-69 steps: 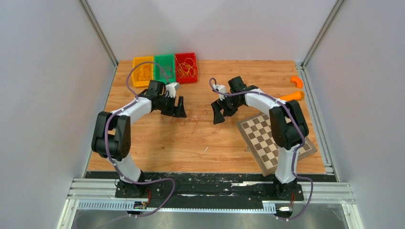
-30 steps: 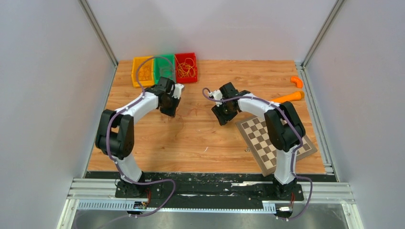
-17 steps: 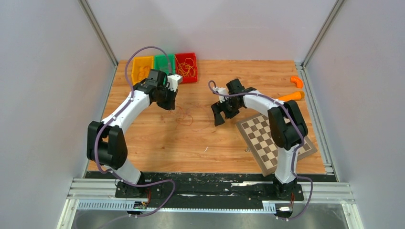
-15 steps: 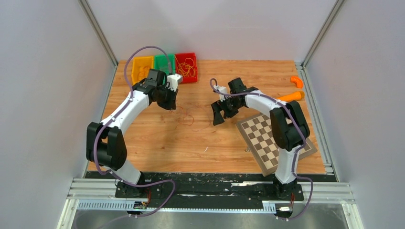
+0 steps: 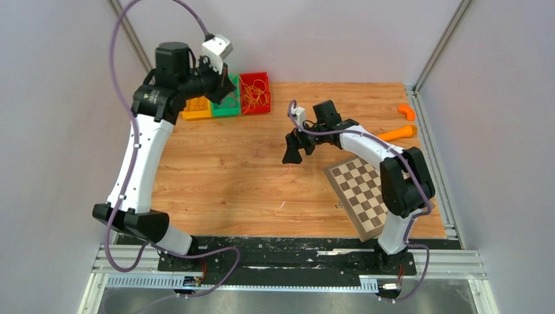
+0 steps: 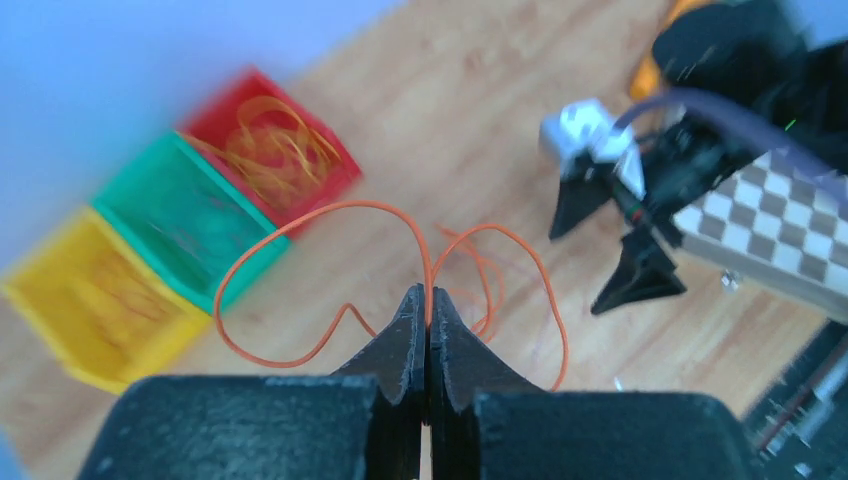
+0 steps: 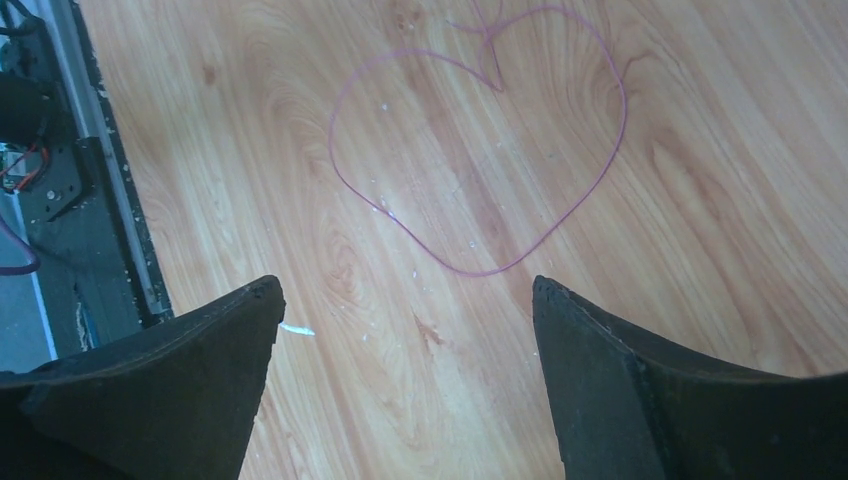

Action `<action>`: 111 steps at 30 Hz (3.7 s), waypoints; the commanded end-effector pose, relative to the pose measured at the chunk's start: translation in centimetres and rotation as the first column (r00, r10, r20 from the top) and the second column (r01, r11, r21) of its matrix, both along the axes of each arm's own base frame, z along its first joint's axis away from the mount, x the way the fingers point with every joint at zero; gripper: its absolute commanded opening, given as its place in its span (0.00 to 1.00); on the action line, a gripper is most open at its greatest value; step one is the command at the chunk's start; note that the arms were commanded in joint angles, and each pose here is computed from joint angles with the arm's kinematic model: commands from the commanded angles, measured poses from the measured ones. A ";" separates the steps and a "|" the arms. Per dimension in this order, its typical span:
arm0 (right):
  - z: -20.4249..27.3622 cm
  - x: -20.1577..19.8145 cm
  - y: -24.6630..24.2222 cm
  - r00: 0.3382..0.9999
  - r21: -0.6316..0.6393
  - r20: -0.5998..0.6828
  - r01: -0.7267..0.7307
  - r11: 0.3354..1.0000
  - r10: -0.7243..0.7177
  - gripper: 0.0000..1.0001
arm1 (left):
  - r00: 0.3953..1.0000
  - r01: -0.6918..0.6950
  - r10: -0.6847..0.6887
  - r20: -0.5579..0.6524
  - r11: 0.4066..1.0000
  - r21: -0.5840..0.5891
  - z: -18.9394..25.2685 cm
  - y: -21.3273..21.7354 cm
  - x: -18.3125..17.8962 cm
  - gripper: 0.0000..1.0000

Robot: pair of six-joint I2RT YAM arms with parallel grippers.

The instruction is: Untangle the cables

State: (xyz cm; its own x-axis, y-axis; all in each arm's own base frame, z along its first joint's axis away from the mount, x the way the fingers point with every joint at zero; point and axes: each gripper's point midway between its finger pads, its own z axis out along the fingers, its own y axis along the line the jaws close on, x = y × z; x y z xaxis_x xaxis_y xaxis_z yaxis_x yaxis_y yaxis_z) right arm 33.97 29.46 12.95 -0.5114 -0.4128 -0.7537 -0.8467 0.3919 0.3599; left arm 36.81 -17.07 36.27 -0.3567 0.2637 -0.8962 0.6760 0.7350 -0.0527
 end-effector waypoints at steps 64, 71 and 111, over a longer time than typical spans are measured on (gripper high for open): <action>-3.5 3.6 -6.1 0.986 -0.163 -0.102 0.114 0.980 -0.132 0.92 | 0.839 -0.542 0.495 0.227 0.801 0.256 -19.4 24.0 29.8 0.00; -3.4 3.6 -6.5 0.984 -0.162 -0.108 0.120 0.979 -0.138 0.92 | 0.848 -0.527 0.519 0.106 0.804 0.276 -22.7 23.7 29.2 0.13; -0.8 -1.2 -9.5 0.976 -0.136 -0.155 0.131 0.982 -0.151 0.89 | 0.865 0.011 0.038 -0.500 0.995 0.095 -28.5 -2.8 3.0 1.00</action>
State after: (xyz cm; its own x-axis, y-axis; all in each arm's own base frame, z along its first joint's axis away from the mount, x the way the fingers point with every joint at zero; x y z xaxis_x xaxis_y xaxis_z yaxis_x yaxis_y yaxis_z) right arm 33.02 19.85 9.97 -0.7290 -0.4163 -0.5434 -0.6734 0.5784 0.4604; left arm 37.60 -19.16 8.60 -0.7617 0.3412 -0.5509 0.5874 0.7224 -0.3648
